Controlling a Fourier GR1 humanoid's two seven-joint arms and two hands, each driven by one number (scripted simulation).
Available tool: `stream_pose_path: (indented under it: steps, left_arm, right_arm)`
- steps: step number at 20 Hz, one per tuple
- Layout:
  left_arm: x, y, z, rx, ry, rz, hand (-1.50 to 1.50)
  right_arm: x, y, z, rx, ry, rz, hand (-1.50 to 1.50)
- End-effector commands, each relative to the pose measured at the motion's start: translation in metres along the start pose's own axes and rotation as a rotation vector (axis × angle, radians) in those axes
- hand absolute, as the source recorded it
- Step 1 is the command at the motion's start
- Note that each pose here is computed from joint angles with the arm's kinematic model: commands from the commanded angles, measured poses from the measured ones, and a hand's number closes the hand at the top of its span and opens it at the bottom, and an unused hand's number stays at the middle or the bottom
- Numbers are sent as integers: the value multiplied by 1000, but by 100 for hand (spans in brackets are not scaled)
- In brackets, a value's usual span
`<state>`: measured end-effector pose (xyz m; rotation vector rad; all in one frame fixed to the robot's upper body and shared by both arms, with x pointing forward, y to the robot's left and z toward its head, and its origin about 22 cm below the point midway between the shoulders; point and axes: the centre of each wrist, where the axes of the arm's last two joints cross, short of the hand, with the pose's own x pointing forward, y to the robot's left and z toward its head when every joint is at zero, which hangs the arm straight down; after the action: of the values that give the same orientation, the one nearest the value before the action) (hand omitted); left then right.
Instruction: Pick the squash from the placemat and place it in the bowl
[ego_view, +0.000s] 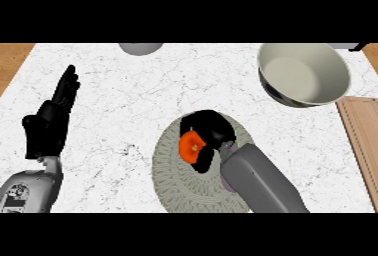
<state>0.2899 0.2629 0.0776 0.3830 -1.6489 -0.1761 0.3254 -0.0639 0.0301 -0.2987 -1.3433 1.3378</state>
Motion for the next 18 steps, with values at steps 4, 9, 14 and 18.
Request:
stream_pose_path:
  steps: [4, 9, 14, 18]
  left_arm:
    - [11, -20, -6, -72, -45, 15, 0]
    - [13, -21, -8, -71, -39, 0, 0]
    - [13, -23, -11, -73, -22, 5, 0]
    - [11, -6, -16, -46, -10, 10, 0]
  right_arm:
    - [42, -25, -22, -192, 356, -45, 150]
    - [95, -60, -19, -424, 348, -210, 150]
    - [147, -85, -15, -674, 316, -277, 150]
    - [158, -90, -19, -821, 377, -279, 150]
